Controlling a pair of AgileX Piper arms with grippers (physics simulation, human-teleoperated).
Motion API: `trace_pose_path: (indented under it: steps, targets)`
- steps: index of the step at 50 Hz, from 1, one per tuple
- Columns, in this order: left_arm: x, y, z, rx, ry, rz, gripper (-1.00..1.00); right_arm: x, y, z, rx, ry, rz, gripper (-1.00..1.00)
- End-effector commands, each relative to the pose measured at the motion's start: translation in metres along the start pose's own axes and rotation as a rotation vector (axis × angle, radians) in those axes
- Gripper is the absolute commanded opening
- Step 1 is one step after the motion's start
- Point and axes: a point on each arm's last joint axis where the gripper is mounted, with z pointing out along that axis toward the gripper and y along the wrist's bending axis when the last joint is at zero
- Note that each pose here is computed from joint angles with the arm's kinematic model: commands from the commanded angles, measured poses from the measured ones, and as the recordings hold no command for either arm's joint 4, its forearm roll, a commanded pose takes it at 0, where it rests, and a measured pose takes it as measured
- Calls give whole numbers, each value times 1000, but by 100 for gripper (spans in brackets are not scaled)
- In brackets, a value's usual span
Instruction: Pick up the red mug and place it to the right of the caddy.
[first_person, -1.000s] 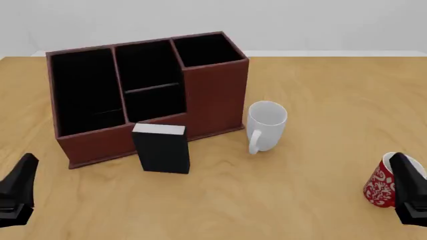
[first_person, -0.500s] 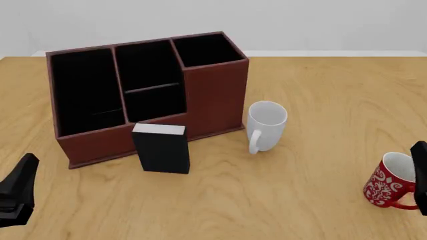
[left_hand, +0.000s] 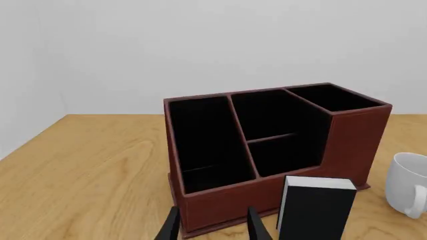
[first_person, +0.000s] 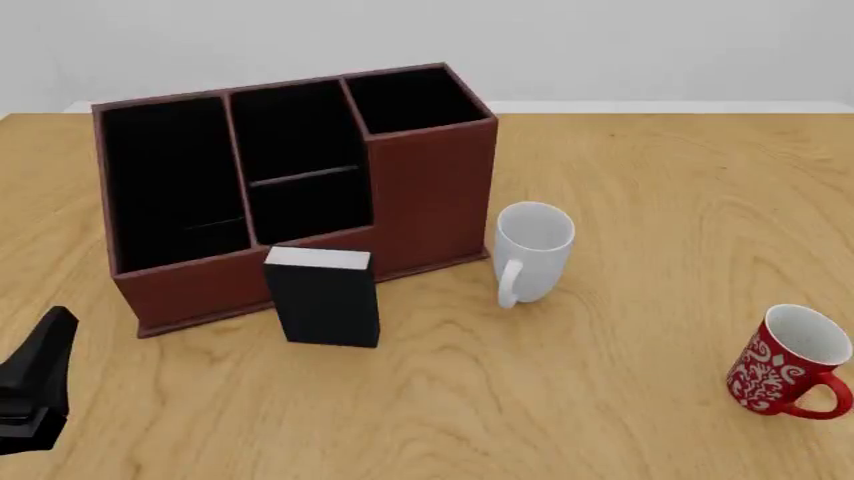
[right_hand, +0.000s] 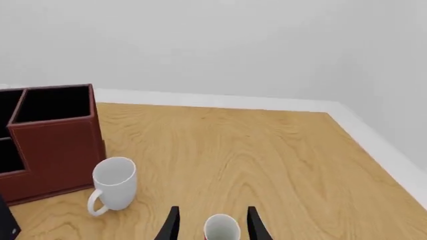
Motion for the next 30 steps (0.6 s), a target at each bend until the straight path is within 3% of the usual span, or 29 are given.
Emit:
trace_pose_path:
  steps: [1,2,5,17,30]
  targets:
    - [0,0,0,0,0,0,100,-7,-1,-8,4,124,-34,100]
    - [0,0,0,0,0,0,100,-4,0,-10,4,130,-62,100]
    - [0,0,0,0,0,0,100,0,0,-7,17,161,-61,100]
    - [0,0,0,0,0,0,100,23,2,8,21,269,-144,100]
    - [0,0,0,0,0,0,100,47,3,24,31,330,-146,100]
